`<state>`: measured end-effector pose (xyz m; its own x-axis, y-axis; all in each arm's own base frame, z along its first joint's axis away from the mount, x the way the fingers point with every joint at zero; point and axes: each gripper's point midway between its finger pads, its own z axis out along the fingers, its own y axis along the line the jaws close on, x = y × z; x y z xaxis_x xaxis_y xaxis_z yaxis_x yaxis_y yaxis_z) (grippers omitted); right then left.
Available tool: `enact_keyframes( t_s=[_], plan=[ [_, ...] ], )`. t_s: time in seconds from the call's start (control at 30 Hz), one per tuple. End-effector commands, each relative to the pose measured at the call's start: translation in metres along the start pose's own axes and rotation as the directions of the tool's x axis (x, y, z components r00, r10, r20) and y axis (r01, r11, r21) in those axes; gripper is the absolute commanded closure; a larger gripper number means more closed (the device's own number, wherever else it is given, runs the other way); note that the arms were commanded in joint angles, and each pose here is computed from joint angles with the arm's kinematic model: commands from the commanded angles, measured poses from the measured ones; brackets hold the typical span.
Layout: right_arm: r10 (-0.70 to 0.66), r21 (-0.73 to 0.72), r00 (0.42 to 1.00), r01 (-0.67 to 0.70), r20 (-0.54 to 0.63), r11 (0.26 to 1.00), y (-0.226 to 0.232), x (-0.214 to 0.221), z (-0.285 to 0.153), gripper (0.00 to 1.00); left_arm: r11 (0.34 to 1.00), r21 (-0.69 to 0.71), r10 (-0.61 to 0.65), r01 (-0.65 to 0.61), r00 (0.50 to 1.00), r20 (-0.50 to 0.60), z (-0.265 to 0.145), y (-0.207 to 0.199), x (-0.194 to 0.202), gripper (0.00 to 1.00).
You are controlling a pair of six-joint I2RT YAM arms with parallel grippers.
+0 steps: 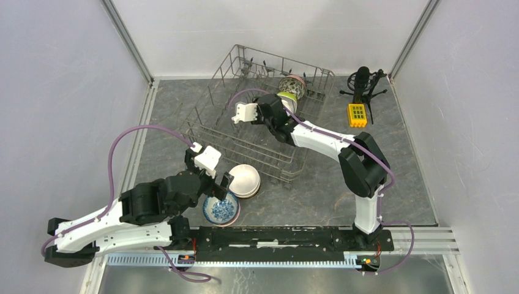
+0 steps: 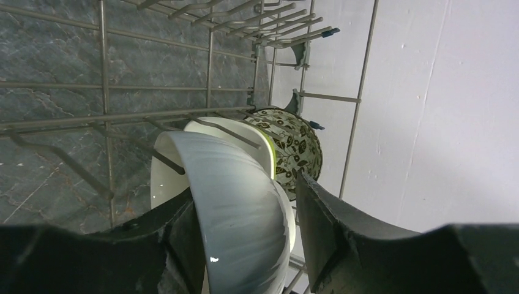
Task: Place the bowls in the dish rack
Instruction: Place the bowl in the dish rack.
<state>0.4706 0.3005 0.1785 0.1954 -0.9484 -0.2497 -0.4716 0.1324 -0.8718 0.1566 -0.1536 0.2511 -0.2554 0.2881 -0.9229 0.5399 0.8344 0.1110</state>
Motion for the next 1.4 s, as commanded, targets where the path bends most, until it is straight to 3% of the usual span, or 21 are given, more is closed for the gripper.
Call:
enact_keyframes(
  t_s=[0.0,0.4,0.93,1.17,1.37],
  plan=[
    [0.091,0.074,0.991,-0.099,0.102,0.992,-0.033,-0.021,-0.024,0.44,1.0,0.009,-0.019,0.018,0.999,0.037,-0.001,-0.001,-0.013,0.0],
    [0.205,0.056,0.973,-0.212,0.107,0.976,-0.036,-0.025,-0.03,0.31,1.0,0.009,-0.017,0.017,0.999,0.036,-0.001,-0.001,-0.013,0.0],
    [0.323,0.047,0.941,-0.329,0.105,0.943,-0.042,-0.026,-0.04,0.25,1.0,0.011,-0.019,0.018,0.999,0.034,-0.001,-0.002,-0.012,0.0],
    [0.413,0.044,0.892,-0.427,0.181,0.903,-0.066,-0.035,-0.069,0.24,1.0,0.005,-0.014,0.014,0.999,0.029,0.0,-0.001,-0.011,0.0],
    [0.518,0.026,0.815,-0.542,0.259,0.84,-0.085,-0.041,-0.102,0.24,1.0,-0.008,-0.004,0.004,1.0,0.018,0.003,-0.001,-0.009,0.0]
  ],
)
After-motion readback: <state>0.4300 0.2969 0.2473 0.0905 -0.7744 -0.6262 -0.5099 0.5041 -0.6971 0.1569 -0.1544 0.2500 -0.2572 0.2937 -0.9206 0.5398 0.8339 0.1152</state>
